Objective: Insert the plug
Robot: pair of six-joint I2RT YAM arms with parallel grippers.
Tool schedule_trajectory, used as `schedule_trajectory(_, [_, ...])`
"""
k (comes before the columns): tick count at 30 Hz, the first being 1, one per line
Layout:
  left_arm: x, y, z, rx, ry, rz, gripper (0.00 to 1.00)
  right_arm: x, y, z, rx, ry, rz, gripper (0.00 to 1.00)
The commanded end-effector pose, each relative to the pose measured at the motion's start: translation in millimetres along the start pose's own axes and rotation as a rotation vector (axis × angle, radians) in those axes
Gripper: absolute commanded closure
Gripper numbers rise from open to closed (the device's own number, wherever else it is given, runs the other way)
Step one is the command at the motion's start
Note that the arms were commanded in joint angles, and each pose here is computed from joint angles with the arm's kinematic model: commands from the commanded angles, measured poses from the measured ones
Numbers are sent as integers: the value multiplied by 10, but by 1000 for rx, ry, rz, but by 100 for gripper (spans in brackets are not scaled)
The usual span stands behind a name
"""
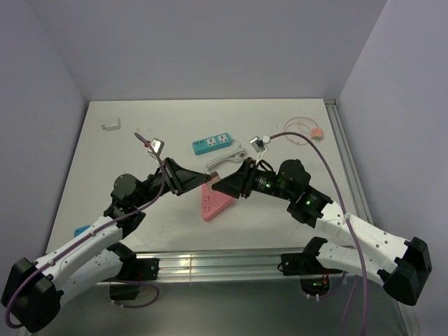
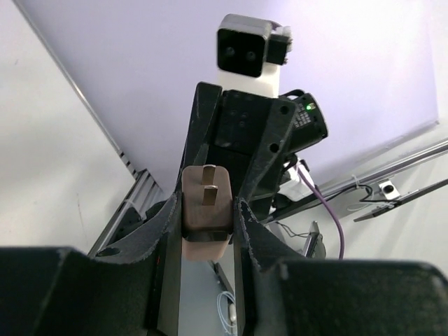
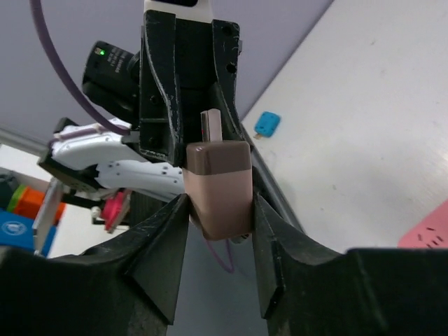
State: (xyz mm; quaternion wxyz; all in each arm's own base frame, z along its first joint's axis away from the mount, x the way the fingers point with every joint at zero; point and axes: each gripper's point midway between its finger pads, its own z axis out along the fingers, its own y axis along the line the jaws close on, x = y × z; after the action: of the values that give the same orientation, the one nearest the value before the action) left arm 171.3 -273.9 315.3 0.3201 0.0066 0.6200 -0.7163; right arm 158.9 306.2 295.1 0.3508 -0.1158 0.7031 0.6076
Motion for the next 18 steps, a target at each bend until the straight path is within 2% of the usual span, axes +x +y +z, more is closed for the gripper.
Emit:
schedule_trajectory(1, [-92,-230,3,89,-40,34,100,-176,278,30,-126,-59,6,55])
schedule_trajectory(2, [-79,-221,-1,87,-36,36,100,-181,293,28,-134,-62,9,61])
schedule_trajectory(3, [-85,-202,-9,81,-42,38,100,-185,307,26,-140,-63,10,76])
schedule_trajectory(4, [-77,-181,-18,74,-44,49,100,-204,325,33,-142,-63,9,85])
schedule_trajectory(5, [-72,-163,-24,67,-44,56,100,-217,346,34,-145,-61,8,100])
schedule_trajectory(7, [-70,-89,-25,26,-41,91,100,-231,367,43,-138,-52,5,100])
schedule_trajectory(9, [-55,131,-34,-83,-32,88,100,-219,327,46,-113,-43,-3,100])
schedule_trajectory(10, [-70,157,-41,-108,-30,134,98,-247,336,48,-105,-47,-15,100])
schedule_trajectory(11, [-75,207,-56,-139,-29,147,92,-242,321,48,-94,-41,-23,100])
schedule_trajectory(12, [-55,302,-81,-186,-19,145,78,-217,289,48,-79,-27,-24,100])
schedule_trajectory(14, [-63,299,-114,-194,-19,197,61,-178,291,53,-82,5,-53,100])
schedule_trajectory(15, [-58,309,-132,-202,-17,206,49,-131,241,52,-63,32,-76,100])
schedule_trajectory(18, [-55,272,-171,-210,-4,257,32,-63,280,24,-65,117,-153,100])
